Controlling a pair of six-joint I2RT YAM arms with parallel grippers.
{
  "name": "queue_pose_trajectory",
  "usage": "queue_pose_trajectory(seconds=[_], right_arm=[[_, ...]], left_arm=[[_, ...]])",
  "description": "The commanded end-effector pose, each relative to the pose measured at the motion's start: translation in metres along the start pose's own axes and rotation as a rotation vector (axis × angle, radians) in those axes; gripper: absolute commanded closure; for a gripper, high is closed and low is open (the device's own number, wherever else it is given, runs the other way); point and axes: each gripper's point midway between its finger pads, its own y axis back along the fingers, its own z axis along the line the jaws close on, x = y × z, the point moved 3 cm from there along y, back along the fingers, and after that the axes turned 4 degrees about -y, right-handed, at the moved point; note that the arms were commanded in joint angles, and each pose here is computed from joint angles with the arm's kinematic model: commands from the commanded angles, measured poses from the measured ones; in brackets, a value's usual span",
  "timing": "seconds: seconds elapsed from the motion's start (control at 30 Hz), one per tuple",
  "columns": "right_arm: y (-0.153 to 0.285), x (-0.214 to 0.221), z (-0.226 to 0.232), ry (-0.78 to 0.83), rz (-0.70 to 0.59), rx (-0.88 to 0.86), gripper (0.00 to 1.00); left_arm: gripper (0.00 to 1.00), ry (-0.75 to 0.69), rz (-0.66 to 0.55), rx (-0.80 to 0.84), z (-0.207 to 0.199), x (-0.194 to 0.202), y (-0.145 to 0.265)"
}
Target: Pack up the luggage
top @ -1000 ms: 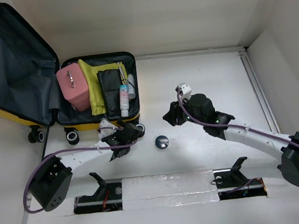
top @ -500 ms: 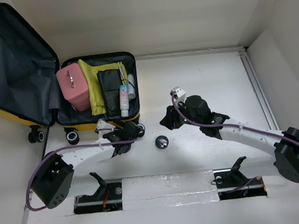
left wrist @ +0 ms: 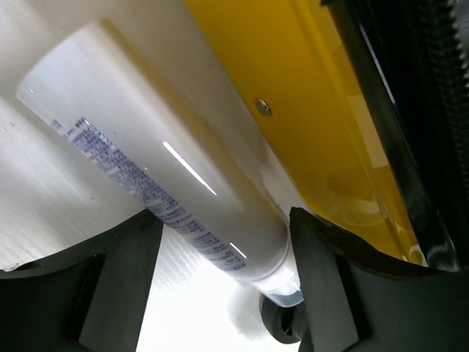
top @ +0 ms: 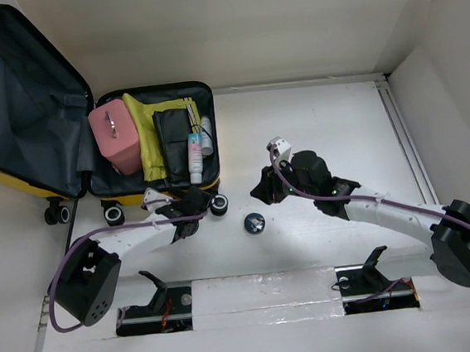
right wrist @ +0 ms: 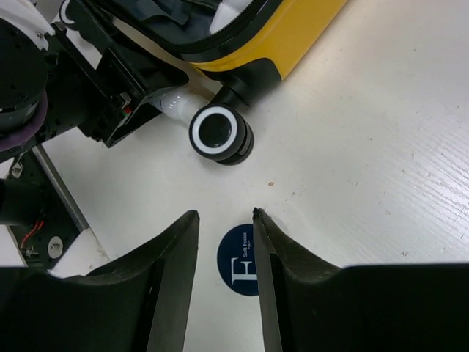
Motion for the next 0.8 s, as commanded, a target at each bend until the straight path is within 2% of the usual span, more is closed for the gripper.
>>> queue_pose_trajectory(seconds=[0.0,0.13,0.3,0.37,0.43,0.5,0.53,0.6,0.73,0.77], right_arm=[[0.001,-0.010,0.010,0.028,-0.051,-0.046,0.59],[0.005,-0.015,0.004,0.024,-0.072,-0.027,0.59],[0.010,-0.018,0.000,0.011,-0.090,-0.017,0.59],[0.010,-0.020,-0.003,0.008,-0.095,-0.009,0.59],[0.013,-0.020,-0.001,0.008,-0.091,-0.018,0.59],[0.012,-0.020,-0.002,0.008,-0.096,-0.007,0.59],[0.013,-0.022,-0.005,0.005,-0.100,0.001,0.59],[0.013,-0.021,-0.004,0.005,-0.096,-0.007,0.59],[0.013,-0.021,-0.004,0.005,-0.096,-0.007,0.59],[0.013,-0.021,-0.004,0.005,-0.096,-0.007,0.59]], left_arm=[[0.35,-0.021,0.020,-0.033,0.002,0.001,0.001],[0.38,-0.055,0.056,-0.042,0.021,0.008,0.005],[0.53,-0.099,0.079,-0.035,0.038,0.004,0.016],[0.53,-0.126,0.092,-0.039,0.046,0.004,0.021],[0.47,-0.116,0.105,-0.027,0.049,0.002,0.026],[0.36,-0.134,0.114,-0.036,0.057,0.001,0.029],[0.26,-0.123,0.114,-0.022,0.057,0.000,0.030],[0.18,-0.133,0.088,-0.020,0.060,-0.004,0.028],[0.18,-0.152,0.072,-0.005,0.052,-0.010,0.023],[0.21,-0.163,0.073,-0.019,0.053,-0.007,0.019]])
